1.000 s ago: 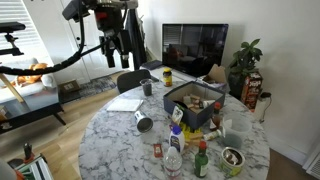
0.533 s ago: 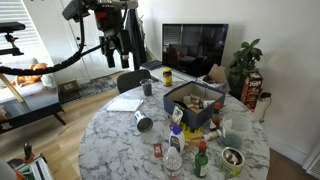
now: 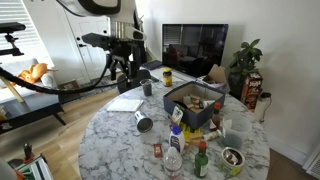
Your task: Place the metal cup upright then put two red packets into it
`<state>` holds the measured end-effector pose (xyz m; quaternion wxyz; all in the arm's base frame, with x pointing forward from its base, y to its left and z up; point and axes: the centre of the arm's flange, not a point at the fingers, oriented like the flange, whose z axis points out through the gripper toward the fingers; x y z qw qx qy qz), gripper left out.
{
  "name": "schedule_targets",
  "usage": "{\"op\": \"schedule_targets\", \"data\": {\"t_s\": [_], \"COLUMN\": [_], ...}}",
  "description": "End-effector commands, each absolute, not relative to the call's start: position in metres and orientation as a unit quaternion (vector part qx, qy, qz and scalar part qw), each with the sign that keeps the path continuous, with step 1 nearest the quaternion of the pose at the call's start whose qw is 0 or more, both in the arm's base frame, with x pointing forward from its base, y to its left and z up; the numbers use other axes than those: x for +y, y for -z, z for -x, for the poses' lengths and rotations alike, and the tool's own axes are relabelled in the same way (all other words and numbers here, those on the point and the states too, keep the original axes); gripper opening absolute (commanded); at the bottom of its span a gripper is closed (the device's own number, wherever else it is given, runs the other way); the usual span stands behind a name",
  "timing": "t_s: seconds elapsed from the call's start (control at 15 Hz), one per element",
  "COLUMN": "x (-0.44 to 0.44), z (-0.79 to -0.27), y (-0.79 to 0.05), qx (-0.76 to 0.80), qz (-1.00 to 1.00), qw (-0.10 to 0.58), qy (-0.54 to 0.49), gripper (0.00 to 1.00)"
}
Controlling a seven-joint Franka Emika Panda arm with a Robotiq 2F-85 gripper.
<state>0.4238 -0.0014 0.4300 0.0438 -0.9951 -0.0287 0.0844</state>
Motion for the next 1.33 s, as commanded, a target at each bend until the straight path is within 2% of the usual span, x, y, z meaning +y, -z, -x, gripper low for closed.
{"op": "schedule_targets", "data": {"t_s": [0.0,0.53,1.07,1.27], "x": [0.012,0.017,0.019,0.003], "z": [-0.452,-0.475,-0.474,-0.491], "y": [-0.366,-0.258,-0.251,-0.229], "qx": [-0.075,-0.100,-0.090,-0.051], "qz": [0.986,0.965,0.965,0.964], "qw": [0.125,0.230,0.228,0.242], "qy": [-0.086,-0.081,-0.094,-0.099], "gripper": [1.00,1.00,1.00,1.00]}}
